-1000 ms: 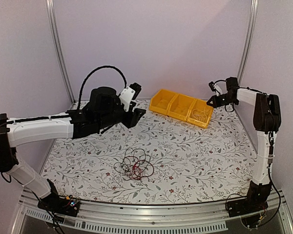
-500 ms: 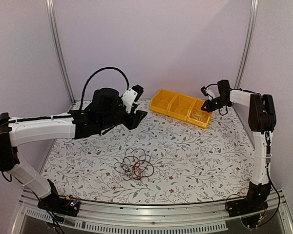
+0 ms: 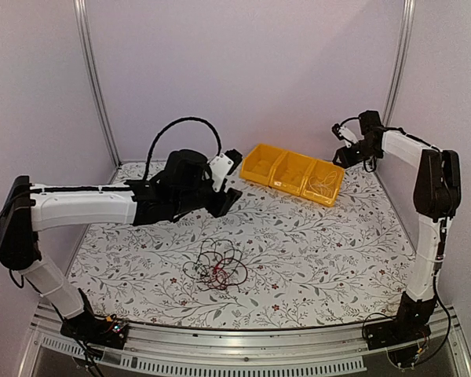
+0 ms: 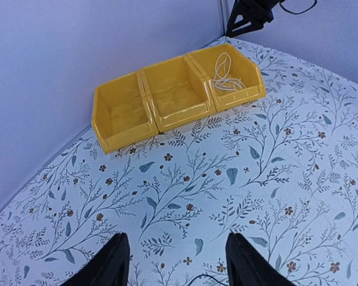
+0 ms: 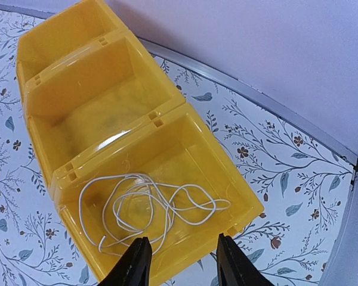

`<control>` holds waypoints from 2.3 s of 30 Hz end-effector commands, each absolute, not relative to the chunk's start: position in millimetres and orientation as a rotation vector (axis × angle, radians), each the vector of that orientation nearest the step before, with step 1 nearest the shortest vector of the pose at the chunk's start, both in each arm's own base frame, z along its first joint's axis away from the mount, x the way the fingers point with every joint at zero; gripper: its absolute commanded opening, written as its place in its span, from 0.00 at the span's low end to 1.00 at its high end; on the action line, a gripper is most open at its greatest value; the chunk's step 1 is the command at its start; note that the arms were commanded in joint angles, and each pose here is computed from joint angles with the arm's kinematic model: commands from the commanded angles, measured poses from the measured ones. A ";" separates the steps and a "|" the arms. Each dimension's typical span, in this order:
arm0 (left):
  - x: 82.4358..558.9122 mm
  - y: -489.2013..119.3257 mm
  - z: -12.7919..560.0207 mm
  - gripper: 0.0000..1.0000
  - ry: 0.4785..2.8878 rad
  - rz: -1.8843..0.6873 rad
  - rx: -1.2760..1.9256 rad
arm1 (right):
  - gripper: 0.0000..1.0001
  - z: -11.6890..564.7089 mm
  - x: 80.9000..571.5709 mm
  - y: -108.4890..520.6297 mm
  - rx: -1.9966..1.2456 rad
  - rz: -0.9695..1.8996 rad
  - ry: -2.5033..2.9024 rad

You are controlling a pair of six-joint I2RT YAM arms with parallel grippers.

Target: Untangle the cables

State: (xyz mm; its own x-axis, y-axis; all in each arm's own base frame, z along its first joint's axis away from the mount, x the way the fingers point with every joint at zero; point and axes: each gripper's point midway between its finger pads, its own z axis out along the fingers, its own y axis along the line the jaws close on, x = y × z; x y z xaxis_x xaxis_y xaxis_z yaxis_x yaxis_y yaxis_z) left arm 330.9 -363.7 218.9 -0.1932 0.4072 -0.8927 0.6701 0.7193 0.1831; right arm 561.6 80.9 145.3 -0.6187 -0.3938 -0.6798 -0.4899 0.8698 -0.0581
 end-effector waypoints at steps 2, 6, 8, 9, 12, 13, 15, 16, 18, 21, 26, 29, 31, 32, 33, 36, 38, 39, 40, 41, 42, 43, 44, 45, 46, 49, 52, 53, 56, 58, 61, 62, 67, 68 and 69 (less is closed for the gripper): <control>342.9 -364.0 215.4 0.57 1.845 -0.208 0.806 | 0.42 218.0 548.2 82.3 -0.627 0.159 2.196; 340.4 -358.4 207.8 0.56 1.956 -0.243 0.704 | 0.42 263.5 511.0 128.3 -0.670 0.397 2.058; 333.9 -351.4 201.3 0.54 2.009 -0.284 0.640 | 0.42 288.0 477.2 164.1 -0.750 0.438 1.960; 328.9 -347.6 194.9 0.54 2.041 -0.308 0.606 | 0.42 285.6 460.2 183.2 -0.815 0.445 1.930; 309.9 -336.0 173.8 0.51 2.142 -0.391 0.530 | 0.42 269.7 397.1 223.9 -0.955 0.522 1.806; 302.8 -330.4 164.9 0.50 2.184 -0.406 0.510 | 0.45 270.9 377.7 229.6 -0.980 0.569 1.737; 286.7 -321.2 148.6 0.48 2.250 -0.428 0.493 | 0.46 273.6 347.2 231.6 -1.005 0.628 1.619; 279.0 -316.0 140.9 0.47 2.282 -0.431 0.488 | 0.46 270.3 336.4 232.1 -1.023 0.653 1.596; 263.4 -305.4 130.6 0.44 2.341 -0.428 0.484 | 0.46 279.6 322.3 234.9 -1.065 0.676 1.516; 236.3 -290.7 118.9 0.44 2.422 -0.429 0.491 | 0.45 286.8 324.5 237.6 -1.069 0.682 1.512; 200.1 -262.1 107.2 0.48 2.524 -0.445 0.433 | 0.44 256.8 328.2 246.9 -1.135 0.714 1.591; 183.7 -263.2 110.9 0.49 2.532 -0.544 0.466 | 0.44 251.0 325.8 249.6 -1.159 0.736 1.593; 179.1 -265.4 115.8 0.49 2.513 -0.592 0.484 | 0.44 247.8 325.8 250.3 -1.169 0.732 1.591; 178.5 -265.3 116.8 0.50 2.504 -0.604 0.488 | 0.44 246.6 326.1 250.4 -1.172 0.731 1.593; 178.7 -265.3 115.9 0.50 2.497 -0.608 0.489 | 0.44 242.9 326.9 251.1 -1.176 0.738 1.603; 178.8 -264.2 102.6 0.49 2.511 -0.587 0.495 | 0.44 233.3 326.6 256.3 -1.198 0.770 1.626; 179.5 -265.6 92.1 0.48 2.530 -0.569 0.500 | 0.43 229.2 324.4 260.4 -1.215 0.797 1.634; 180.5 -267.3 88.2 0.48 2.533 -0.563 0.506 | 0.43 227.7 323.3 262.1 -1.222 0.809 1.637; 181.3 -268.9 84.3 0.47 2.537 -0.558 0.513 | 0.43 226.1 322.9 262.7 -1.226 0.814 1.639; 182.5 -270.1 80.5 0.47 2.541 -0.547 0.521 | 0.43 224.8 322.6 263.5 -1.232 0.814 1.639; 184.0 -269.6 74.4 0.45 2.552 -0.519 0.527 | 0.43 224.0 322.6 264.3 -1.235 0.811 1.639; 186.1 -268.9 70.9 0.43 2.557 -0.490 0.532 | 0.43 222.3 322.9 264.8 -1.236 0.810 1.643; 188.0 -269.2 68.8 0.41 2.559 -0.470 0.538 | 0.43 222.0 322.9 265.4 -1.240 0.807 1.640; 188.2 -270.1 66.4 0.38 2.561 -0.463 0.549 | 0.43 221.3 322.6 265.7 -1.242 0.808 1.641; 188.6 -271.7 64.8 0.36 2.560 -0.468 0.557 | 0.43 220.3 322.3 266.4 -1.246 0.808 1.643; 190.3 -276.8 65.0 0.23 2.541 -0.487 0.571 | 0.43 216.1 323.3 266.5 -1.247 0.809 1.655; 197.0 -278.9 74.7 0.04 2.508 -0.476 0.570 | 0.43 214.6 323.6 266.7 -1.250 0.811 1.659; 199.0 -279.8 79.7 0.00 2.494 -0.473 0.573 | 0.43 214.0 323.5 266.5 -1.253 0.809 1.659; 208.8 -286.4 112.7 0.00 2.424 -0.473 0.587 | 0.43 211.6 323.5 265.6 -1.263 0.796 1.660; 218.5 -290.1 148.4 0.00 2.342 -0.475 0.580 | 0.43 214.1 321.8 267.2 -1.265 0.819 1.658; 225.8 -290.8 193.6 0.00 2.218 -0.513 0.560 | 0.43 225.7 313.9 273.3 -1.270 0.907 1.630; 226.6 -291.2 205.7 0.00 2.182 -0.533 0.556 | 0.44 235.4 311.6 277.4 -1.266 0.946 1.619; 227.7 -290.6 260.6 0.00 2.063 -0.567 0.570 | 0.49 271.6 290.5 322.3 -1.376 1.030 1.574; 228.0 -291.5 268.3 0.00 2.051 -0.572 0.575 | 0.51 274.0 285.6 334.1 -1.412 1.028 1.563; 227.5 -292.7 274.7 0.00 2.041 -0.579 0.582 | 0.52 278.1 278.8 345.8 -1.449 1.025 1.534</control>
